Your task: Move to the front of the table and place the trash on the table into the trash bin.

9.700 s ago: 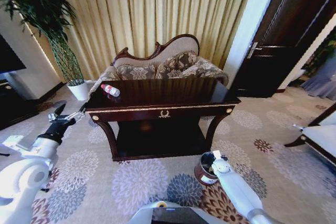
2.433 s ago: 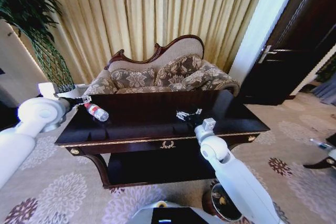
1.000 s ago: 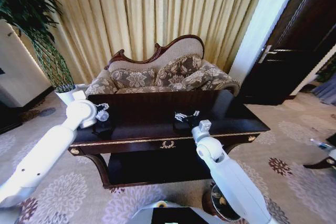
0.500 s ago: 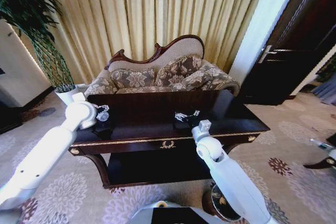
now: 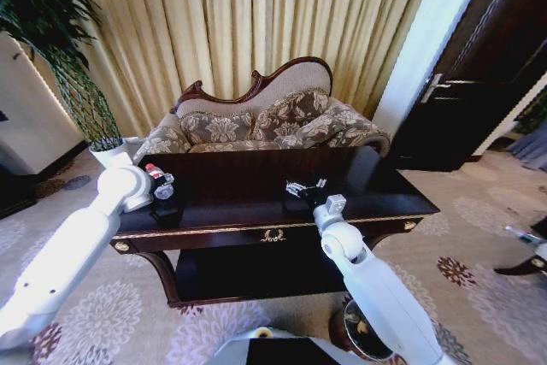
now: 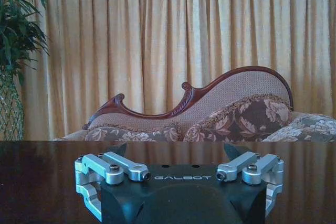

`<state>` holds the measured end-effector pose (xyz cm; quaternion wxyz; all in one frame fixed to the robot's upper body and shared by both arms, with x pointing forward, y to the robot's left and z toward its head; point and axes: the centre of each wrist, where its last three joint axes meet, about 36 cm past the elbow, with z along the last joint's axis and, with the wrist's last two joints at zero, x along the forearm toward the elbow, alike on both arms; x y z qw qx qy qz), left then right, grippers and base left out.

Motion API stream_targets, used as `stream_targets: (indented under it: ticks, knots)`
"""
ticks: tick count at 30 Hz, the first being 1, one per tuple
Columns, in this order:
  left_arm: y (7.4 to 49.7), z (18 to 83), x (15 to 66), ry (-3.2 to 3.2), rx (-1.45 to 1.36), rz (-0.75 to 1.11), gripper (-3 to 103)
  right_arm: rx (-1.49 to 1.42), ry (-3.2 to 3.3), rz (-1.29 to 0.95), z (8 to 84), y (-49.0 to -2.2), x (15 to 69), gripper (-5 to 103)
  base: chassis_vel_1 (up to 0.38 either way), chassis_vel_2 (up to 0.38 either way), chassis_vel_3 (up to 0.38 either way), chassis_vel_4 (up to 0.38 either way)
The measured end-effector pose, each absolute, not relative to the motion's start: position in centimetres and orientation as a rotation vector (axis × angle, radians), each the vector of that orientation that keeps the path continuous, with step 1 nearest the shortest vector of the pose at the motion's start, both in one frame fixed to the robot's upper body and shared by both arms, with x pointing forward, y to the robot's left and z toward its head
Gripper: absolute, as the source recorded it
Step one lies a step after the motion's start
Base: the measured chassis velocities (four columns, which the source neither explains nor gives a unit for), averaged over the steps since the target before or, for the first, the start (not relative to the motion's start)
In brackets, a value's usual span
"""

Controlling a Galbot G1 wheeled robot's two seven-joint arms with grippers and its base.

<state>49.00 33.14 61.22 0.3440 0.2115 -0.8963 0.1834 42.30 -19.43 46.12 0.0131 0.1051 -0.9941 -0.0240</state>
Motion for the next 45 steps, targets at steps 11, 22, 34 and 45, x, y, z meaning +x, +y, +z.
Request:
stream_targets:
  ticks: [11, 22, 34, 45]
  knots:
    - [33.5, 62.0, 47.9, -2.355, 0.537, 0.494, 77, 0.326, -3.099, -0.067, 46.1, -19.3, 42.1, 100, 0.0, 0.0, 0.0, 0.0]
    - [33.4, 62.5, 47.2, -2.384, 0.509, 0.493, 41, 0.325, -3.115, -0.092, 46.7, -19.3, 42.1, 100, 0.0, 0.0, 0.0, 0.0]
    - [35.1, 57.4, 44.1, -2.837, 0.373, -0.063, 30, 0.286, -3.085, -0.252, 48.6, -19.4, 41.5, 100, 0.0, 0.0, 0.0, 0.0]
    - [36.6, 56.3, 44.0, -3.22, -0.173, -0.804, 30, 0.517, -2.894, -0.743, 54.7, -19.6, 40.6, 100, 0.0, 0.0, 0.0, 0.0]
